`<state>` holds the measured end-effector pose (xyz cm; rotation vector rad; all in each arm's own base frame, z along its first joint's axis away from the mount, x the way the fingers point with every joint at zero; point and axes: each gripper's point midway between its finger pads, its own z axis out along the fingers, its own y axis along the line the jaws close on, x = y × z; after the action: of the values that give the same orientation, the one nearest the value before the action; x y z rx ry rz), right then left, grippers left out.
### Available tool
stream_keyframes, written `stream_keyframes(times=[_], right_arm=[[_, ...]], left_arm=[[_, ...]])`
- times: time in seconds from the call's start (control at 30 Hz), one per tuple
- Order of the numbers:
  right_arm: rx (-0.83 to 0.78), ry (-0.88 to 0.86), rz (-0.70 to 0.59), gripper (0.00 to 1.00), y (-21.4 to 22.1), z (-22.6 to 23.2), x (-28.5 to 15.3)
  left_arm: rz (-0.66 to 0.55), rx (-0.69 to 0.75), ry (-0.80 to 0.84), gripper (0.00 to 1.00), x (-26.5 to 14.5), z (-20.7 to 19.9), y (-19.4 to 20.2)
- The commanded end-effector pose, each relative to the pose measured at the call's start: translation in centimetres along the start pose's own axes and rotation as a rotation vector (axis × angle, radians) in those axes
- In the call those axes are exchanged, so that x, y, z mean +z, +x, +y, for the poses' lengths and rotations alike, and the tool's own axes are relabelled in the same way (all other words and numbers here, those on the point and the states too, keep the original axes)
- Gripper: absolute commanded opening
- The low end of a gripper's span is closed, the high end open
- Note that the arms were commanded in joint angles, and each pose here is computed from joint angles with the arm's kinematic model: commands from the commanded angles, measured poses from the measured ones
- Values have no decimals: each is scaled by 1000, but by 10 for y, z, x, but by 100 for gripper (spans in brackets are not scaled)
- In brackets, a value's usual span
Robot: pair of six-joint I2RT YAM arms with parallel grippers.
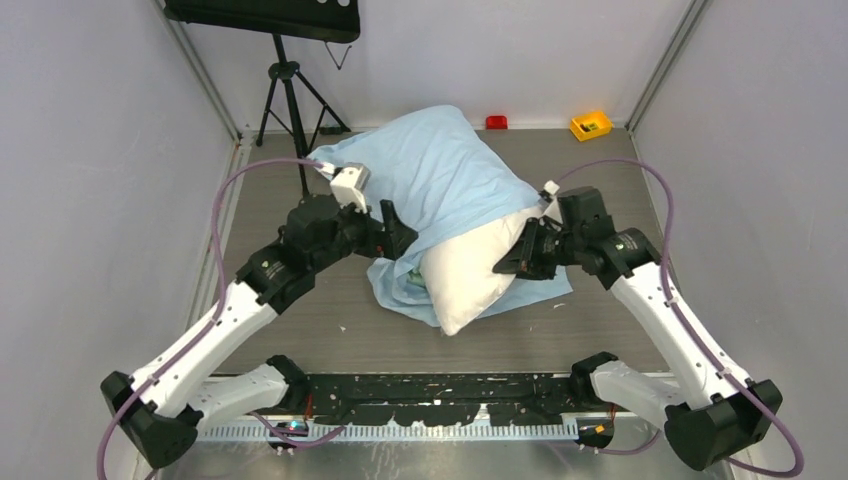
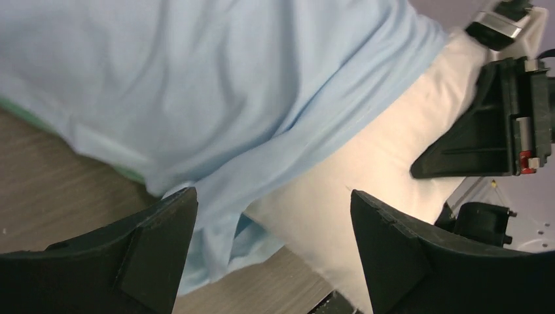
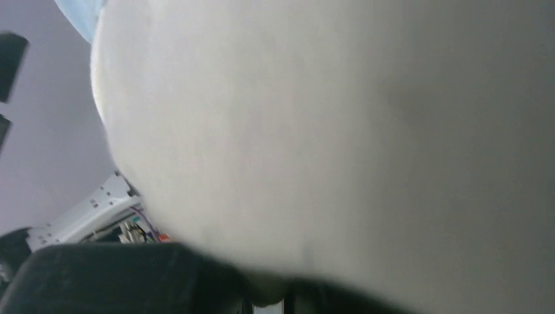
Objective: Remove the pillowcase from the pillow
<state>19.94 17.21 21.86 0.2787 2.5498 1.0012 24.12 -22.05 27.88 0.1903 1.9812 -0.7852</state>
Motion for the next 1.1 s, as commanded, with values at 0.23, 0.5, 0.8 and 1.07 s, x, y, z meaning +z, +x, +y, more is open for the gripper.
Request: stream_keyframes(times=[0.23,0.5,0.8,1.07], right_arm=[[-118,-60,-38,0,2,32,11],[-126,-100,-67,0,0,45,-3],[-140,-90,-97,0,1,46,-21],[-176,-64,-208,0,0,42,-55]], left_arm=[[23,447,176,88,46,-83,-18],[113,504,-9,83,98,-67,-17],[177,347,-285,54,141,0,-33],[215,151,-453,24,184,106,-45]])
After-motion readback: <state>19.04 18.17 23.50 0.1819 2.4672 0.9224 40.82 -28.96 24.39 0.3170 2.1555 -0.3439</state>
